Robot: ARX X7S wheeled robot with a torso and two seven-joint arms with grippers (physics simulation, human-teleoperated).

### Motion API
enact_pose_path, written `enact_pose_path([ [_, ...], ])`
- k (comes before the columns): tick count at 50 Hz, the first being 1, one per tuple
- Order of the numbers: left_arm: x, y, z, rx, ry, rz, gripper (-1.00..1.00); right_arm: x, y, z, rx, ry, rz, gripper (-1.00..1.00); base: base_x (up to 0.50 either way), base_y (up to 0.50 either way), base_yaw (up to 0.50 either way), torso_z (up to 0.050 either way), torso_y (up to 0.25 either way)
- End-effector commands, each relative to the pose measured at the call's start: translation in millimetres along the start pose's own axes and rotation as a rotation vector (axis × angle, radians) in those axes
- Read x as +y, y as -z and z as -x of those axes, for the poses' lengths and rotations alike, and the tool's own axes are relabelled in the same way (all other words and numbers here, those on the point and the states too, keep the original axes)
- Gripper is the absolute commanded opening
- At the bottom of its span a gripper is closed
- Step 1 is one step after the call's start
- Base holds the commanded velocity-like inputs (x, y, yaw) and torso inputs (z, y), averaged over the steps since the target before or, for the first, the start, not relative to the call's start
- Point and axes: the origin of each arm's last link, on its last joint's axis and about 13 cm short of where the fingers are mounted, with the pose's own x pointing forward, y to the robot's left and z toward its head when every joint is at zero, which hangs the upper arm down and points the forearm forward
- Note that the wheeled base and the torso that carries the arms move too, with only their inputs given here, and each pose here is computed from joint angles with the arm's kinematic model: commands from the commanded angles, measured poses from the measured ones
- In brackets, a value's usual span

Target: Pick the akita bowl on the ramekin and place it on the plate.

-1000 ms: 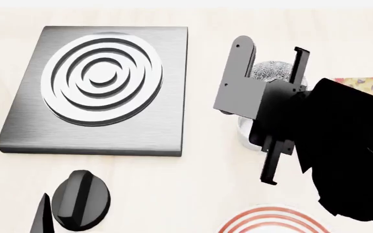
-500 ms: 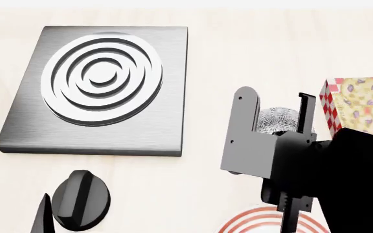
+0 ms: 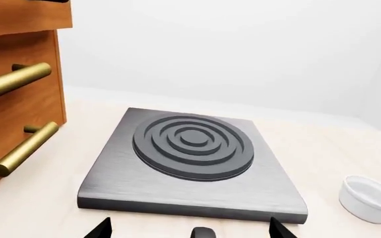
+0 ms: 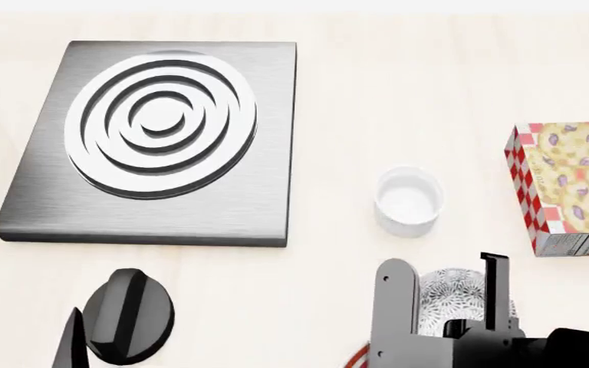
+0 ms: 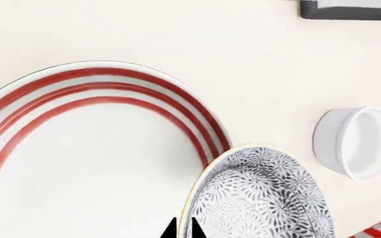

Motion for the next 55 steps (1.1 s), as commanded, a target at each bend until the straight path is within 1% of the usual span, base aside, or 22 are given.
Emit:
enact_pose_path([
  [1,0.0,0,0,0.002,-0.001,0.000,1.00,15.4,4,-3,0.013,-0.022,0.025,-1.00,0.00,0.00,0.00,0.000,0.000],
  [9,-0.5,1,1,0.002,0.001,-0.001,1.00,23.3,6,-4,0.012,-0.044,0.021,-1.00,0.00,0.00,0.00,0.000,0.000],
  [15,-0.7,1,0,0.003,0.000,-0.001,1.00,35.0,8,-11,0.000,-0.060,0.021,-1.00,0.00,0.00,0.00,0.000,0.000],
  [17,-0.7,1,0,0.003,0.000,-0.001,1.00,35.0,8,-11,0.000,-0.060,0.021,-1.00,0.00,0.00,0.00,0.000,0.000],
  [18,-0.8,1,0,0.003,0.000,-0.002,1.00,42.5,8,-15,0.000,-0.075,0.033,-1.00,0.00,0.00,0.00,0.000,0.000],
  [20,-0.7,1,0,0.003,0.001,-0.002,1.00,47.2,7,-15,-0.009,-0.090,0.035,-1.00,0.00,0.00,0.00,0.000,0.000],
  [25,-0.8,1,1,0.002,0.001,-0.002,1.00,53.6,6,-16,-0.022,-0.113,0.040,-1.00,0.00,0.00,0.00,0.000,0.002],
  [30,-0.6,0,1,0.002,0.001,0.000,1.00,56.7,6,-20,-0.033,-0.123,0.039,-1.00,0.00,0.00,0.00,0.000,0.000],
  [44,-0.8,1,0,0.003,0.002,-0.004,1.00,57.9,6,-24,-0.047,-0.124,0.035,-1.00,0.00,0.00,0.00,0.000,0.000],
  [48,-0.8,1,0,0.004,0.002,-0.005,1.00,61.9,3,-23,-0.075,-0.140,0.031,-1.00,0.00,0.00,0.00,0.000,0.000],
  [52,-1.1,1,0,0.004,0.003,-0.006,1.00,64.5,2,-23,-0.077,-0.154,0.037,-1.00,0.00,0.00,0.00,0.000,0.000],
  [55,-1.0,1,0,0.004,0.002,-0.006,1.00,62.6,1,-23,-0.078,-0.148,0.023,-1.00,0.00,0.00,0.00,0.000,0.000],
])
